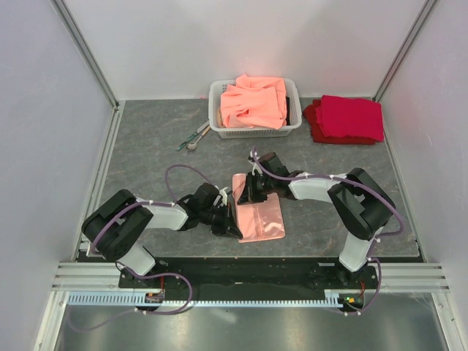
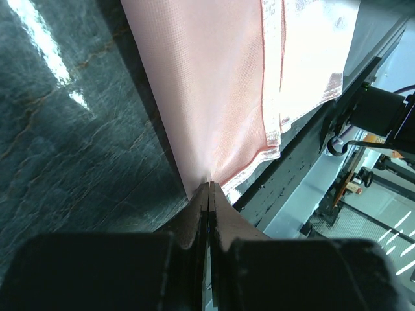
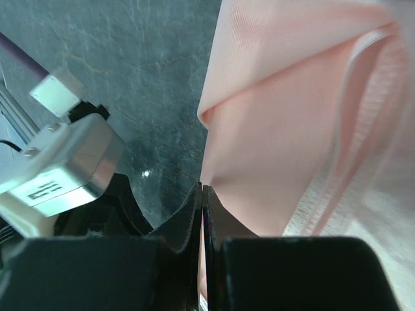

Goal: Fold the napkin into a case and place the utensils inside
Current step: Smooth out the 2/3-rectangle-folded napkin at the center of the board.

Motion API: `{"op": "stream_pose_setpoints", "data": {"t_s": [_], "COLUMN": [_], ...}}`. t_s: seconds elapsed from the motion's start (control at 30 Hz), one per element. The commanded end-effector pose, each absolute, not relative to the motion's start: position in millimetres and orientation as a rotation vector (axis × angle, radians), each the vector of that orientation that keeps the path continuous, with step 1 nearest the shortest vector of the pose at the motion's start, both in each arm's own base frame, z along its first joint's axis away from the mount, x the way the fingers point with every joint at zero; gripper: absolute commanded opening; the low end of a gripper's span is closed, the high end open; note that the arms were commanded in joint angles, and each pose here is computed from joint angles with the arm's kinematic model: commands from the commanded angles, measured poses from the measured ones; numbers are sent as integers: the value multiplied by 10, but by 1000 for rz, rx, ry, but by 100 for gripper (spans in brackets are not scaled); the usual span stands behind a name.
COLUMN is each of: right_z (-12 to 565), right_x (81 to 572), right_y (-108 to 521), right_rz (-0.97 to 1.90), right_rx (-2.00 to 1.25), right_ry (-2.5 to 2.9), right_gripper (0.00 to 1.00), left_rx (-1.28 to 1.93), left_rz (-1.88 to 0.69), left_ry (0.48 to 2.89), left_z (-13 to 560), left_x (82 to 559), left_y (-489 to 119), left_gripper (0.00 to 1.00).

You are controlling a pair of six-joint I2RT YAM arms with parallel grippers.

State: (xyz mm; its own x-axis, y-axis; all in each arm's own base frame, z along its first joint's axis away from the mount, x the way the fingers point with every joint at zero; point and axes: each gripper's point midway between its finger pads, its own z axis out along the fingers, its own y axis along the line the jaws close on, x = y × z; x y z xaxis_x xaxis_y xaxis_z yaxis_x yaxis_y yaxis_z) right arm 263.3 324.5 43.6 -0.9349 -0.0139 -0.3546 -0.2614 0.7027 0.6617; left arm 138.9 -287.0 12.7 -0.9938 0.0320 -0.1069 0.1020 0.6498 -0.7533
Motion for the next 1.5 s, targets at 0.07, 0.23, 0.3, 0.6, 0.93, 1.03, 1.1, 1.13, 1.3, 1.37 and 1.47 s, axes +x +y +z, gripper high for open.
{"op": "stream_pose_setpoints", "data": {"t_s": [0.07,0.23,0.3,0.6,0.93,1.03,1.1,1.13,1.3,1.37,1.47], "right_z": [282,174,172,232,551,550,502,496,456,473,471], "right_x": [2542,2588,2646,2874,2659,2528,2435,2368,2179,2112,2019], "right_y": [3385,3447,3469,3490,3280,3245,3242,3278,3390,3454,3512], "right_rz": [1151,1159,1158,1125,1100,1092,1086,1094,1139,1160,1176], "right_rx": [-238,-246,-251,-261,-253,-259,-264,-282,-303,-312,-324], "right_ry": [2594,2600,2594,2587,2553,2557,2571,2573,2574,2569,2572], "right_gripper": [4,3,2,2,4,5,6,6,5,5,4], "left_rx": [95,81,67,52,2,-82,-141,-157,-187,-191,-195], "left_rz": [-1129,-1141,-1132,-1118,-1155,-1104,-1092,-1088,-1083,-1069,-1063], "left_ry": [2827,2845,2862,2854,2652,2593,2577,2577,2564,2575,2585], "left_z": [-1,-30,-80,-49,679,813,858,848,826,758,689], "left_x": [1377,1333,1293,1284,1802,2122,2364,2440,2878,3002,3125], "left_y": [-2724,-2714,-2684,-2642,-2697,-2595,-2539,-2533,-2613,-2660,-2715], "left_gripper": [4,4,4,4,7,7,6,6,5,5,5]}}
